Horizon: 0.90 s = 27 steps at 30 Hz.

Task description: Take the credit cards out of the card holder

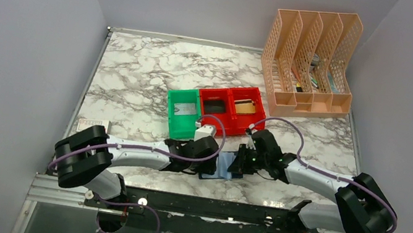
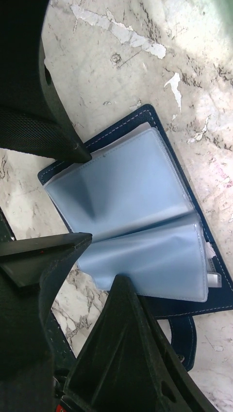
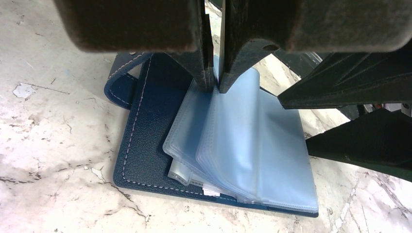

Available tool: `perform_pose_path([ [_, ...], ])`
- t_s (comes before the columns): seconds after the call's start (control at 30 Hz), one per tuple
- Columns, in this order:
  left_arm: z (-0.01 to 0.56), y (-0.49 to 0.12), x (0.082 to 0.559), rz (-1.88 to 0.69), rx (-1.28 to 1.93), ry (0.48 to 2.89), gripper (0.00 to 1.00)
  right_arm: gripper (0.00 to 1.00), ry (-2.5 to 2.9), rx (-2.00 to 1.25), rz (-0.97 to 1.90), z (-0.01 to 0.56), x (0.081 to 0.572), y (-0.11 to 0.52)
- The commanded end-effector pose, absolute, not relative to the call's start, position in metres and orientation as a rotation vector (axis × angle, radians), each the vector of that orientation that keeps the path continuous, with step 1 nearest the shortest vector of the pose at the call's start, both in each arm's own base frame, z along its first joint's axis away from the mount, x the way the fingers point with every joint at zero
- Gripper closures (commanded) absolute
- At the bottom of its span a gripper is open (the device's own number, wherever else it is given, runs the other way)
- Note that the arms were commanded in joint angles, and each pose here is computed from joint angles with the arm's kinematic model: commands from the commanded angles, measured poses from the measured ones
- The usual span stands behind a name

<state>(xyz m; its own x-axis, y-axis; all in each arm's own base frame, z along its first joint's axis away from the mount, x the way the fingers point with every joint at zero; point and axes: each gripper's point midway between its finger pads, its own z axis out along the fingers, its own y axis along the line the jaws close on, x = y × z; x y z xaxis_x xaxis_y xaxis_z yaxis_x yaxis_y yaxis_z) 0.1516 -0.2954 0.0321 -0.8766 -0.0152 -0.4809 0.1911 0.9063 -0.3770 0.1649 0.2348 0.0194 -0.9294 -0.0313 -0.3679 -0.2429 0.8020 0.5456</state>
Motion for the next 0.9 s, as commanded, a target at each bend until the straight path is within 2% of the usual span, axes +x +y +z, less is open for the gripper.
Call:
perform_pose_path([
  [0.0, 0.037, -0.3, 0.155, -0.559, 0.122, 2.558, 0.43, 0.89, 2.703, -0.195, 0.755, -0.001, 0.16, 0.22],
  [0.17, 0.027, -0.304, 0.154, -0.56, 0.137, 2.58, 0.46, 0.89, 2.697, -0.199, 0.769, 0.001, 0.161, 0.222],
  [0.4, 0.029, -0.335, 0.151, -0.734, 0.166, 2.533, 0.55, 0.89, 2.704, -0.221, 0.811, -0.001, 0.156, 0.226],
  [0.87, 0.05, -0.348, 0.145, -0.931, 0.182, 2.44, 0.56, 0.89, 2.696, -0.212, 0.767, 0.0, 0.16, 0.221],
])
